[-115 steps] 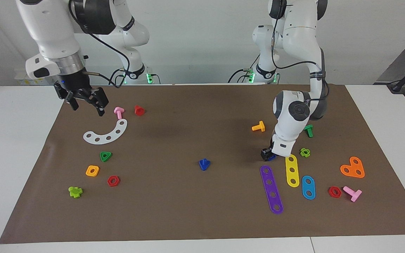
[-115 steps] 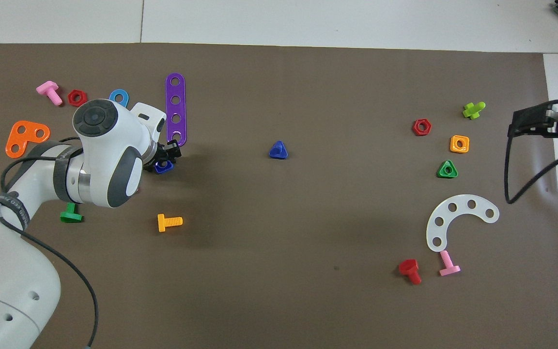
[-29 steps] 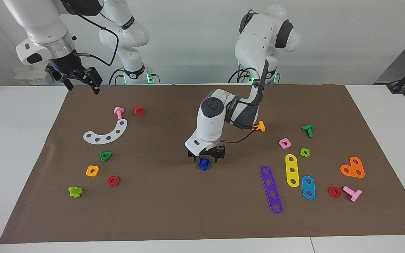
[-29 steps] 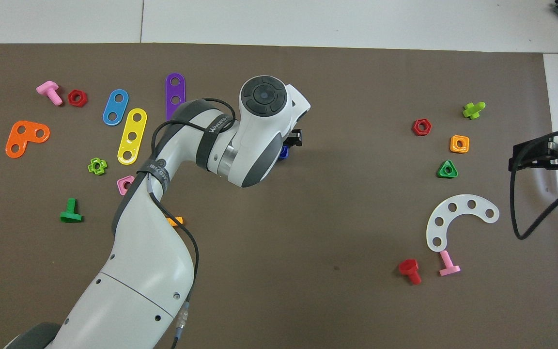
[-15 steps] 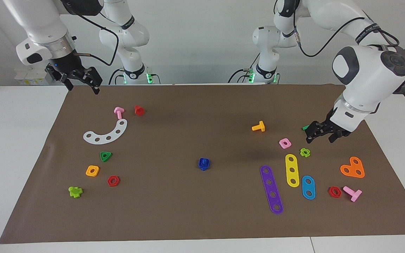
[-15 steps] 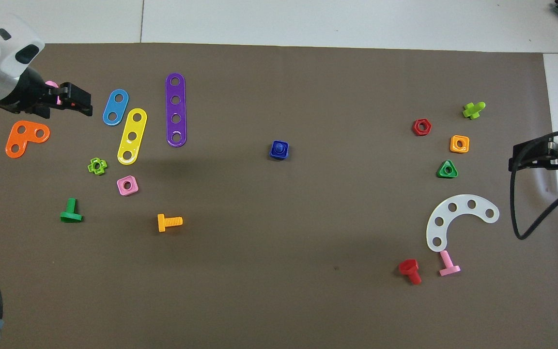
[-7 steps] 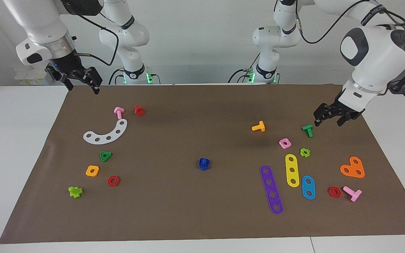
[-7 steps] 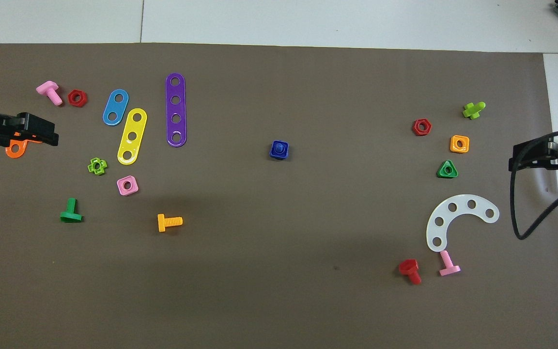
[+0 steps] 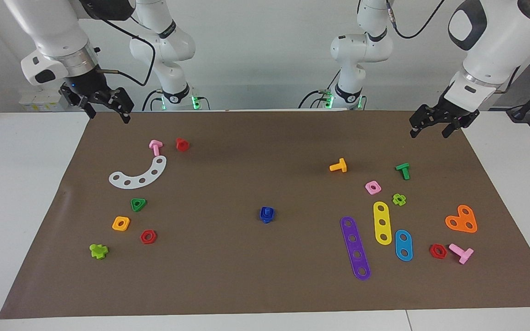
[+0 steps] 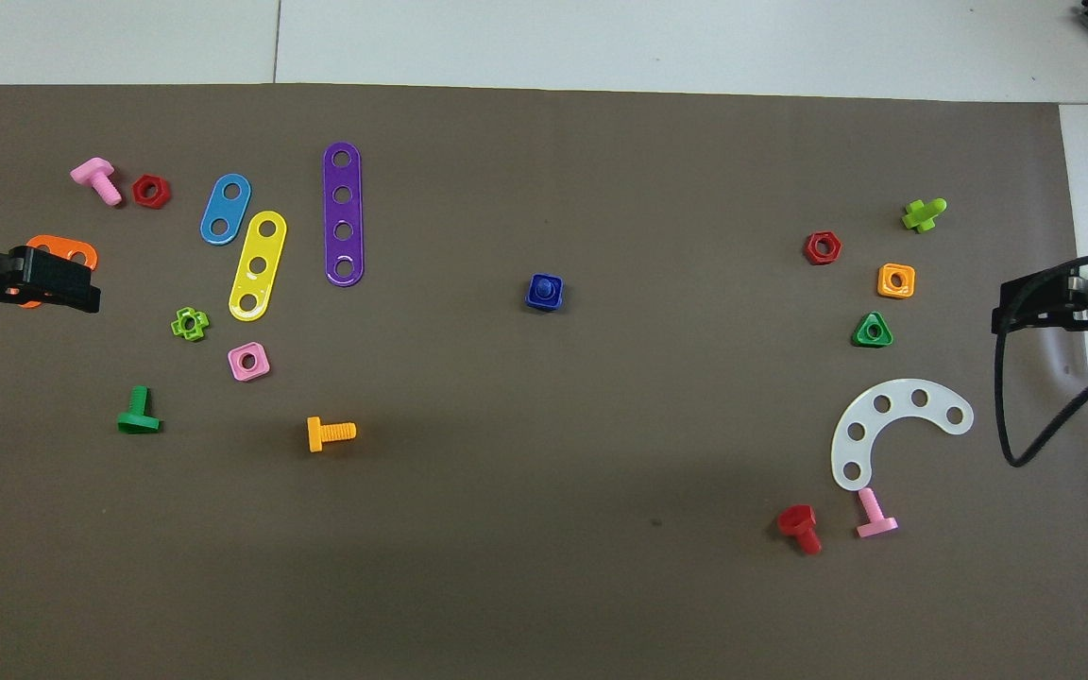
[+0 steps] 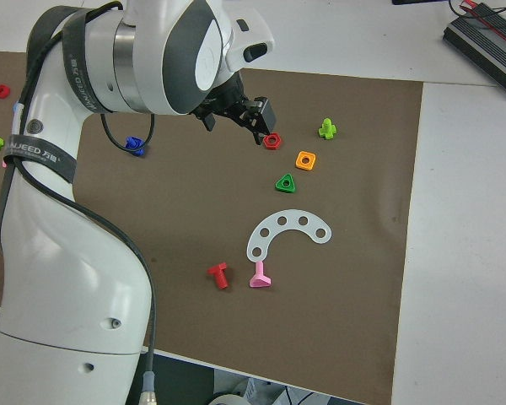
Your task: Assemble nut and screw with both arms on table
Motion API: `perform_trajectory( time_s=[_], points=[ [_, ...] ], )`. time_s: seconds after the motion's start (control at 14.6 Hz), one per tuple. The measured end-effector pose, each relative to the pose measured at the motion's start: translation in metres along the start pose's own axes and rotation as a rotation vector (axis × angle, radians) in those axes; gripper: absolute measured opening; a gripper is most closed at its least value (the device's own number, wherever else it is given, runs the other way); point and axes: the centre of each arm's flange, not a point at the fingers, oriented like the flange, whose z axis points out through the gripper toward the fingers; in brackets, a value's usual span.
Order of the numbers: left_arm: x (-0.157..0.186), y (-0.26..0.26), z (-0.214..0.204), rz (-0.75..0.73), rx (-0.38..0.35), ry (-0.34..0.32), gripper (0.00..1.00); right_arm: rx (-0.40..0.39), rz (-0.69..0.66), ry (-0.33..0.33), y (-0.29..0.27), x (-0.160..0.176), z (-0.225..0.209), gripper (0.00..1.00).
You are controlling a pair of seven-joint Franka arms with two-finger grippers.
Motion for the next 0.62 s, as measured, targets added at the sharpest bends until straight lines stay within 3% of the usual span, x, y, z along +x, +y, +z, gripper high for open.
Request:
perform_trajectory(
  time_s=[0.62],
  points=[
    [-0.005, 0.011, -0.009, 0.088, 0.036, 0.016, 0.97, 0.000, 0.000, 0.000, 0.000, 0.000, 0.000, 1.00]
  ],
)
